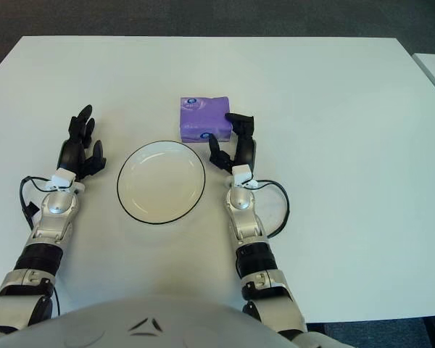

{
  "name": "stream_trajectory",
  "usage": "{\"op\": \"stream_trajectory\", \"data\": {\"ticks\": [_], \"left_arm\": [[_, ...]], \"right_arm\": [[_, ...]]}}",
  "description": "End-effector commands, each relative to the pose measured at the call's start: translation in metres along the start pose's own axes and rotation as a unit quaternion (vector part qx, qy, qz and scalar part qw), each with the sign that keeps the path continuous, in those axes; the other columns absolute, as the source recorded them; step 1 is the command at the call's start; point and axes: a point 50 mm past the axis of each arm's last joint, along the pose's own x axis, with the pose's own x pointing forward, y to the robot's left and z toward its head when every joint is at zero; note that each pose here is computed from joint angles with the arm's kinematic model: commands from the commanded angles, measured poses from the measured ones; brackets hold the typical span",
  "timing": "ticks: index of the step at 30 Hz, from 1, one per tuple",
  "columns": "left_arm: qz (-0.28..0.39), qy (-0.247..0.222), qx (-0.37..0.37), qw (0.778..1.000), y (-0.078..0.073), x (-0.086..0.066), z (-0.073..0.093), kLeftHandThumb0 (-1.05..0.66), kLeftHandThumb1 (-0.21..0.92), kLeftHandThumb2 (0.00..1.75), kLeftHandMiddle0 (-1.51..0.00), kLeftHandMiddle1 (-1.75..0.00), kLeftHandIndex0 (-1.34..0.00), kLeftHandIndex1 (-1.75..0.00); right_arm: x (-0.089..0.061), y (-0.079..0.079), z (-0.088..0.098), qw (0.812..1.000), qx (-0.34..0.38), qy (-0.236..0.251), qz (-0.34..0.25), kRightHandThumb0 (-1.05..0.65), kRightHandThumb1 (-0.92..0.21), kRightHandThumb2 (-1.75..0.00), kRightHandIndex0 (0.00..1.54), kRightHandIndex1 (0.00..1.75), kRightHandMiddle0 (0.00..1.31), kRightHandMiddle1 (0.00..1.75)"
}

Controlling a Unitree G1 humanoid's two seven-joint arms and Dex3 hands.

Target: Put the tissue paper into the plate.

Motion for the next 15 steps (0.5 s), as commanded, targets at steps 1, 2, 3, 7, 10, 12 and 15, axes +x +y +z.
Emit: {"op": "stream_trajectory", "data": {"ticks": [1,2,3,7,10,12,15], "left_arm": [[-0.021,0.113,-0.023,0.993,-0.027,-0.048,-0.042,-0.69,0.92,0.84,-0.26,-0.01,0.0,-0.47],[-0.021,0.113,-0.023,0.993,-0.027,-0.048,-0.042,-0.69,0.92,0.84,-0.26,-0.01,0.0,-0.47],[-0.021,0.114,-0.023,0.993,-0.027,-0.048,-0.042,-0.69,0.92,0.84,-0.26,-0.01,0.0,-0.47],[-0.02,0.115,-0.024,0.993,-0.028,-0.048,-0.042,-0.69,0.92,0.84,-0.26,-0.01,0.0,-0.48],[-0.02,0.116,-0.025,0.993,-0.028,-0.048,-0.043,-0.69,0.92,0.84,-0.26,-0.01,0.0,-0.48],[-0.019,0.118,-0.025,0.993,-0.028,-0.048,-0.043,-0.69,0.92,0.84,-0.26,0.0,0.0,-0.48],[-0.017,0.119,-0.025,0.992,-0.028,-0.048,-0.043,-0.69,0.92,0.84,-0.26,0.0,0.0,-0.49]], "right_arm": [[-0.035,-0.01,-0.038,0.994,-0.037,0.099,-0.003,-0.5,-0.76,-0.71,0.35,0.78,0.03,1.18],[-0.037,-0.011,-0.036,0.995,-0.037,0.091,-0.005,-0.49,-0.76,-0.71,0.35,0.77,0.03,1.17],[-0.038,-0.012,-0.035,0.996,-0.038,0.085,-0.006,-0.49,-0.76,-0.71,0.35,0.77,0.03,1.17],[-0.041,-0.014,-0.029,0.997,-0.038,0.069,-0.011,-0.46,-0.74,-0.74,0.33,0.76,0.04,1.14],[-0.042,-0.015,-0.027,0.997,-0.038,0.063,-0.013,-0.45,-0.74,-0.74,0.33,0.75,0.04,1.13],[-0.043,-0.015,-0.022,0.998,-0.038,0.05,-0.016,-0.45,-0.74,-0.75,0.32,0.75,0.04,1.12],[-0.043,-0.015,-0.017,0.998,-0.037,0.039,-0.018,-0.45,-0.73,-0.75,0.32,0.75,0.04,1.12]]}}
